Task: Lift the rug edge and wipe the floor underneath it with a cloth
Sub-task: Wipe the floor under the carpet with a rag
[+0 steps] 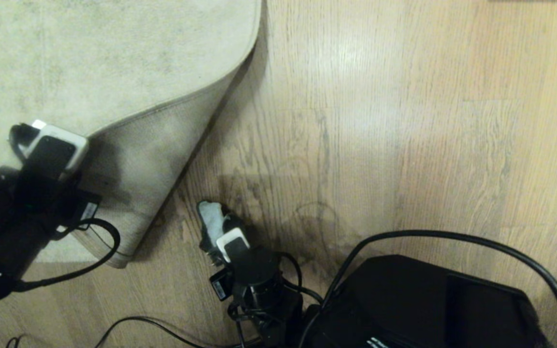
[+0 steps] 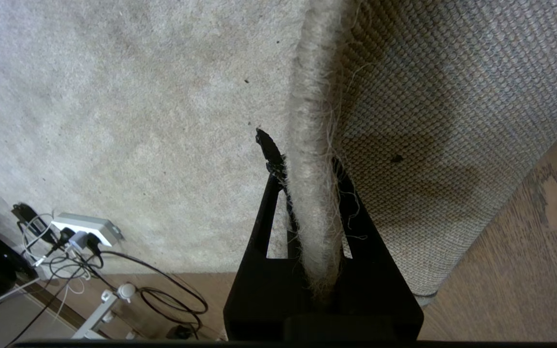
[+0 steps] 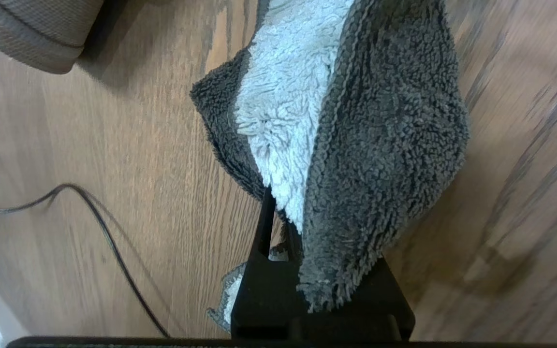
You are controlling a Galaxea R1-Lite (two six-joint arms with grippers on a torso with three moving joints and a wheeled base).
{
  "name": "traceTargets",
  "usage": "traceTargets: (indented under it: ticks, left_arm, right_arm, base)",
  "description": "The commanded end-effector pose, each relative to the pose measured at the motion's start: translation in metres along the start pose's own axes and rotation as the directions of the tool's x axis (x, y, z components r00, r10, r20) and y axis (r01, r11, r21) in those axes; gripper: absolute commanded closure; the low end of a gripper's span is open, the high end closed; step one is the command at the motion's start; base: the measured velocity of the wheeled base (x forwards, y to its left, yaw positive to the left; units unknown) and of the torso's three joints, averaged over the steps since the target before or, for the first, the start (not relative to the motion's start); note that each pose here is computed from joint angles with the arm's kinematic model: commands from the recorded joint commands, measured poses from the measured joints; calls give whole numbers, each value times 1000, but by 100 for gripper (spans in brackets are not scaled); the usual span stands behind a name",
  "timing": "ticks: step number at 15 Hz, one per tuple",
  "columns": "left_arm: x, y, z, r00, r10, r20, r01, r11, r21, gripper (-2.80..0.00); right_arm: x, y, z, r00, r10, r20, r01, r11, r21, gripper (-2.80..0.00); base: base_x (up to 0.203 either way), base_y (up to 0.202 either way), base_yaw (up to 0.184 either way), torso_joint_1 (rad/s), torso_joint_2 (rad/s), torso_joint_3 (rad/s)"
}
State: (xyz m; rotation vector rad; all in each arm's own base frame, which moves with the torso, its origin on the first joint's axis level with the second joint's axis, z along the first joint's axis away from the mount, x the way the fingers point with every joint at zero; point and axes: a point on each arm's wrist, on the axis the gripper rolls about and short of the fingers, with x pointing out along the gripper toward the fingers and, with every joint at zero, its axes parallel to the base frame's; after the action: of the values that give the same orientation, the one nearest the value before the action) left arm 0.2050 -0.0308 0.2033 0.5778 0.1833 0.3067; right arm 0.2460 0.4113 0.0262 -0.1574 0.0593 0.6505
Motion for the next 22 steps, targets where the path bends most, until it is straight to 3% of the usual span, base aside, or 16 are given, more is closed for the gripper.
traceTargets:
  ticks: [1,9,15,19,22]
  left_arm:
    - [0,0,0,1000,4,0,-4,1000,3,0]
    - [-1,-1,-4,1000,-1,-9,2,1000,9,0]
    - [-1,-2,-5,1000,-4,-14,4,1000,11,0]
    - [0,-2,-5,1000,-4,-16,4,1000,11,0]
    - [0,-3,-6,1000,-4,-17,5,1000,7,0]
  right_arm:
    - [3,0,-22,1000,-8,-9,8,1000,-3,0]
    - [-8,-58,-40,992,-119,-45,117,992,-41,0]
    - [-26,-115,-24,972,-226,-70,219,971,-91,0]
    - [-42,-129,-7,968,-243,-67,235,966,-113,0]
    - [-48,-121,9,976,-214,-47,208,972,-113,0]
  base:
    - [0,0,0,0,0,0]
    - [0,0,0,0,0,0]
    - [0,0,0,0,0,0]
    - [0,0,0,0,0,0]
    - [0,0,0,0,0,0]
